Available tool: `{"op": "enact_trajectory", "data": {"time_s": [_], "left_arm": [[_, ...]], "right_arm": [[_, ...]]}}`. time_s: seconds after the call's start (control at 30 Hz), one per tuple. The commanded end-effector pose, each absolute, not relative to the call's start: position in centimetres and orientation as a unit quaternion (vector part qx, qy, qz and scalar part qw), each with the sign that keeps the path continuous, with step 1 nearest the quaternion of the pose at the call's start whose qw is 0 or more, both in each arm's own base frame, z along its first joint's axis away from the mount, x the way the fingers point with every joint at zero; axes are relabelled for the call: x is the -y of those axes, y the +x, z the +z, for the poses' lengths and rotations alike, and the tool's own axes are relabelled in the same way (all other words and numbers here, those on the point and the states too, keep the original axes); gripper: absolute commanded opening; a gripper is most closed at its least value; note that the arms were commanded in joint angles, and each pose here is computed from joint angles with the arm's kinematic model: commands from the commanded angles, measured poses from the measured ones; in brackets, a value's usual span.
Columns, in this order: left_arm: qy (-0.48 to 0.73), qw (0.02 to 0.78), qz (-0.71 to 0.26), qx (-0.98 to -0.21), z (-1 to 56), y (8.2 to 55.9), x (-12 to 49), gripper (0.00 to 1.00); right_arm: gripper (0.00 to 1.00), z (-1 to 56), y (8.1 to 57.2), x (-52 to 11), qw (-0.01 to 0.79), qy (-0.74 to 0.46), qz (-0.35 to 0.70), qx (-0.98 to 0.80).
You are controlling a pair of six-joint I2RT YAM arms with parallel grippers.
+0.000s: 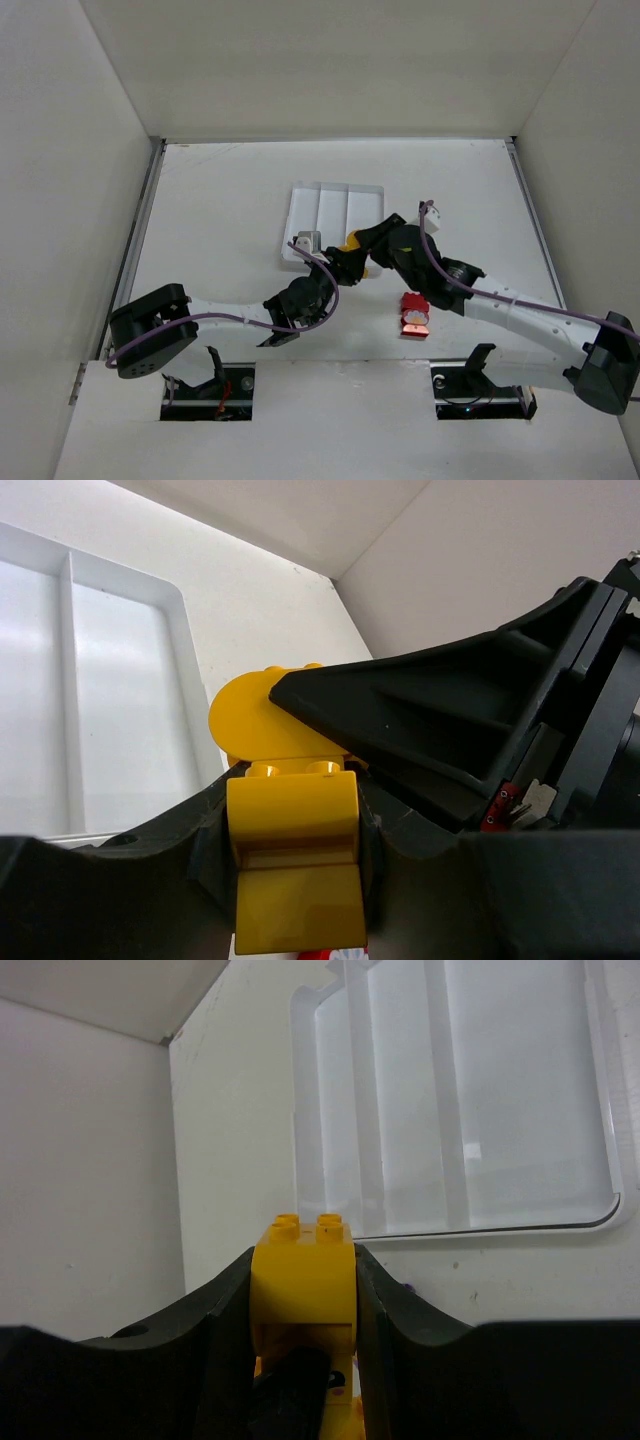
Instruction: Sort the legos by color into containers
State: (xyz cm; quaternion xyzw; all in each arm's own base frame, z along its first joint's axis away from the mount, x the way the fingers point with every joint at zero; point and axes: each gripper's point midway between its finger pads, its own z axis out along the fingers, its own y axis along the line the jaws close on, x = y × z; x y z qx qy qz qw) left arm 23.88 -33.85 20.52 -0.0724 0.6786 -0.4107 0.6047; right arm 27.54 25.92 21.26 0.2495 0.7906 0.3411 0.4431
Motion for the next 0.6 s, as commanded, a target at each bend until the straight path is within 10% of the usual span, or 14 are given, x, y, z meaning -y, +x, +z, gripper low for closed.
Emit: {"op": "enact_trajectory", "data": {"time_s": [0.0,0.23,0.57], "left_arm": [[-0.092,0.613,-0.438,-0.651,23.2,24.0,33.5,0.21],[-0.081,0.608,-0.442,-0.654,23.4,23.8,32.6,0.12],[0.064,0.587,-0.418,-0.690,20.9,21.5,34.0,0.09]], "right_arm": [[0.41,23.4,27.4,-26.1,0.454,0.255,0.372,-0.769],[0.83,24.3,27.4,-24.6,0.477,0.223,0.360,-0.771],[0.83,21.6,26.8,-25.6,0.453,0.171,0.345,-0.804]]}}
